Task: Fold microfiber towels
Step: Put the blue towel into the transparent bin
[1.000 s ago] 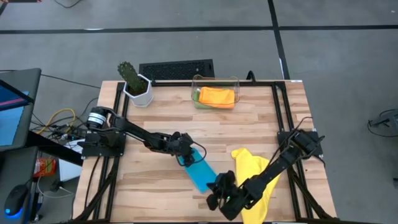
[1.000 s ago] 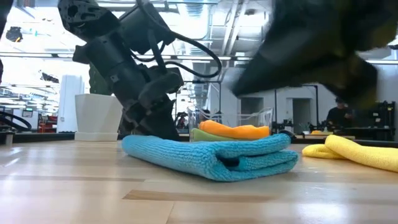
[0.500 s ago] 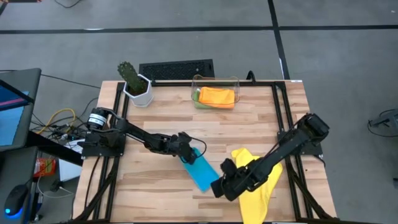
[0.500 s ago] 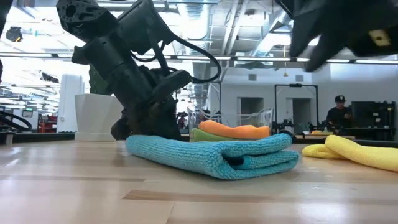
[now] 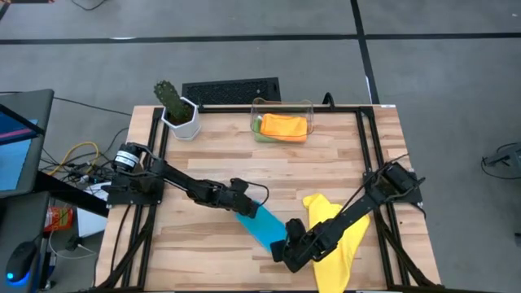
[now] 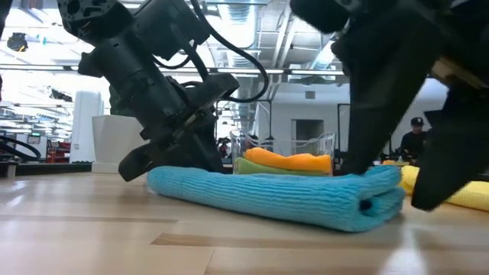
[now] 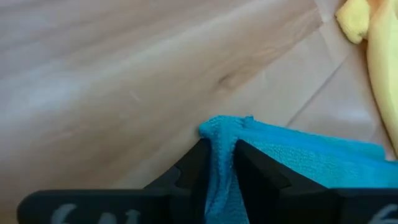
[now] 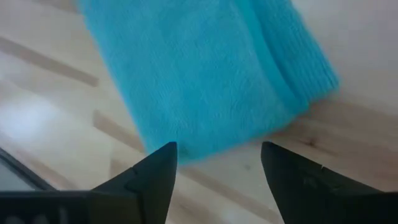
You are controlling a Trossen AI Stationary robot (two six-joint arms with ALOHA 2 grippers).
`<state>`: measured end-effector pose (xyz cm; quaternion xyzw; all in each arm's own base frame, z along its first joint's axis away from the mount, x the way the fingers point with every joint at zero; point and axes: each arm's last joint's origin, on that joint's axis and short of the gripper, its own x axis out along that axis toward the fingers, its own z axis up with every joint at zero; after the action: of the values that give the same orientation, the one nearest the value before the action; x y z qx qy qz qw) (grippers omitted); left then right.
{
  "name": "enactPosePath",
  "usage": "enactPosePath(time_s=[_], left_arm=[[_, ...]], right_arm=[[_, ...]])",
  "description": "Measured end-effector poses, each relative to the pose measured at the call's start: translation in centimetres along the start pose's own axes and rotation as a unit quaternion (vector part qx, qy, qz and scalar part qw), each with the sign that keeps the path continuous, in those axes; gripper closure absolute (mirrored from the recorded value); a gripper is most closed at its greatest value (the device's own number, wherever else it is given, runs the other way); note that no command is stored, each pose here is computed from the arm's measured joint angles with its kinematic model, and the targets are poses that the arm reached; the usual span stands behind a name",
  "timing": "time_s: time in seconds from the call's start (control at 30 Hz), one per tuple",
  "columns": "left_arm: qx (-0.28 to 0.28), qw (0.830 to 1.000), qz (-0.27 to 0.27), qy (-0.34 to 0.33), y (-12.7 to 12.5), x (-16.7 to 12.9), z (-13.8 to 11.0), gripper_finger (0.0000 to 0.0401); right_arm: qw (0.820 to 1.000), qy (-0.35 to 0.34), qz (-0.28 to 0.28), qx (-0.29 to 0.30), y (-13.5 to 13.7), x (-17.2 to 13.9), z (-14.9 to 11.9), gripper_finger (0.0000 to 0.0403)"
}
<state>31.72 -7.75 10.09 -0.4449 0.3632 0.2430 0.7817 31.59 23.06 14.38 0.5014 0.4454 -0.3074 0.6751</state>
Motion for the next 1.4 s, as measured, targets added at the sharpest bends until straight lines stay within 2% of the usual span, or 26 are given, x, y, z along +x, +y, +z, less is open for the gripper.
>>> enactPosePath(time_s=[0.1,0.23,0.53,0.8,1.0,1.1,1.23,1.4], left_arm=[[0.001,1.000,-0.007,0.005,-0.2,0.0,-0.3,0.0325],[-0.006,1.000,-0.012,0.011,-0.4,-0.2,-0.9,0.0325],[-0.005,1.000,-0.019,0.018,-0.5,-0.2,-1.1,0.0325],[0.006,0.999,-0.027,0.018,-0.7,-0.4,-1.0,0.0325],[0.046,0.998,-0.029,0.025,-0.7,-2.2,0.8,0.0325],[0.063,0.998,-0.024,0.004,-0.8,-4.0,2.5,0.0325],[0.104,0.994,0.019,-0.005,0.1,-6.3,3.9,0.0325],[0.147,0.986,0.069,-0.020,1.2,-10.2,5.3,0.0325]], right_arm=[[1.000,-0.007,-0.003,0.008,0.1,0.1,0.6,0.0146],[0.999,-0.005,-0.035,0.009,-0.3,-0.1,1.3,0.0155],[0.998,0.023,-0.059,0.005,-0.7,0.2,1.0,0.0178],[0.997,0.026,-0.073,0.025,-0.7,0.9,3.2,0.0195],[0.995,0.012,-0.096,0.029,-0.9,1.0,4.7,0.0256],[0.994,0.010,-0.102,0.028,-0.9,1.2,5.3,0.0308],[0.994,-0.003,-0.107,0.009,-0.9,1.3,6.6,0.0382],[0.994,-0.002,-0.110,-0.023,-0.6,1.5,8.5,0.0378]])
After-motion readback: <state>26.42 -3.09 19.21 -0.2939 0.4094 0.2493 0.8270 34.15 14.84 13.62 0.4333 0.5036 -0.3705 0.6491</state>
